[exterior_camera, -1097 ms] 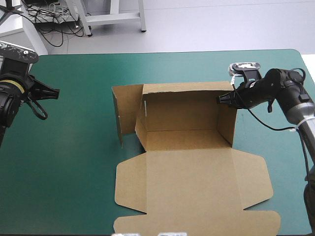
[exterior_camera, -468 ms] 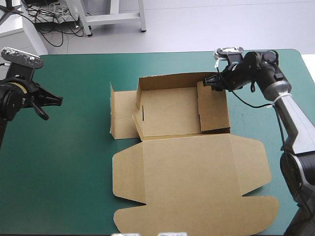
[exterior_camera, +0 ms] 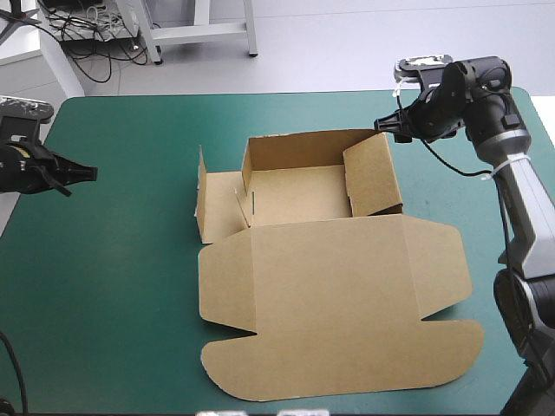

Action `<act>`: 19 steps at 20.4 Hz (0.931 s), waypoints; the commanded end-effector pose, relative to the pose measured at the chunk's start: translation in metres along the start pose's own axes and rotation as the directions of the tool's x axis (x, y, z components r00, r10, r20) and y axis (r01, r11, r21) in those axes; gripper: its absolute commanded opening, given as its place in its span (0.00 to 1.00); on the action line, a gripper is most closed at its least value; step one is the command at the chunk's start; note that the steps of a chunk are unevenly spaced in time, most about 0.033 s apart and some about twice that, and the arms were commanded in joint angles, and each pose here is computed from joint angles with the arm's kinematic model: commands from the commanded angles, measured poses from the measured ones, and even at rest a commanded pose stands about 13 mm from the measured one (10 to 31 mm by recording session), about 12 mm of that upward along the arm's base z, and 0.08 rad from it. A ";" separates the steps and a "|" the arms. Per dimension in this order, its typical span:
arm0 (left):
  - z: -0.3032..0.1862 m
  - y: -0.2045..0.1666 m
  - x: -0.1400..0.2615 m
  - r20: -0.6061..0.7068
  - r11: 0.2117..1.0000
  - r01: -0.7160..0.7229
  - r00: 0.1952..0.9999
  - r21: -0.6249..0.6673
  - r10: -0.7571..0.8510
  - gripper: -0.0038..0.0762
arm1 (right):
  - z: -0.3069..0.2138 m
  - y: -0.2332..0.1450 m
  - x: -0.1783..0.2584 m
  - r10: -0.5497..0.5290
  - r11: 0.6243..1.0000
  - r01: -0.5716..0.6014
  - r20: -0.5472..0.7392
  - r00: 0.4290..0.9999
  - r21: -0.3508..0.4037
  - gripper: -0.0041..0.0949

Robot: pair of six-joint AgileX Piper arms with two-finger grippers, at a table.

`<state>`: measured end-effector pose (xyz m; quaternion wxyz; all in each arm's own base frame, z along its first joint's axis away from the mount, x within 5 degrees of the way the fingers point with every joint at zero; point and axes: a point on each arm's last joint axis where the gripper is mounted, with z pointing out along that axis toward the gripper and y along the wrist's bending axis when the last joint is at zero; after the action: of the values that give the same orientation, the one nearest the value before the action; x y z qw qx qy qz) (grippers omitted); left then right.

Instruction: Fold the box

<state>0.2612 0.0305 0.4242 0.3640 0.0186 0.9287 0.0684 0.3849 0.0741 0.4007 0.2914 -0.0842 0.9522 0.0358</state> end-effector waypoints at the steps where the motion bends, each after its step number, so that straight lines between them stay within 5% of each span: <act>1: -0.013 0.013 -0.005 0.084 0.998 0.063 0.994 0.020 -0.064 0.04 | -0.031 0.002 -0.001 0.019 0.999 -0.016 0.064 0.998 -0.038 0.55; 15: -0.002 0.015 0.000 0.003 0.993 0.081 0.997 0.087 -0.082 0.04 | 0.111 0.009 0.008 0.056 0.989 -0.087 -0.234 0.971 -0.122 0.54; 18: -0.002 0.015 -0.001 0.015 0.993 0.081 0.996 0.085 -0.083 0.04 | 0.115 0.009 0.009 0.056 0.989 -0.088 -0.241 0.969 -0.122 0.35; 19: -0.002 0.015 -0.001 0.021 0.993 0.081 0.996 0.083 -0.083 0.04 | 0.115 0.009 0.009 0.057 0.988 -0.089 -0.243 0.968 -0.124 0.17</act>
<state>0.2644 0.0476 0.4108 0.3281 -0.0043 0.9446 0.0113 0.4476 0.0985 0.2689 0.1360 -0.0707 0.9839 0.0920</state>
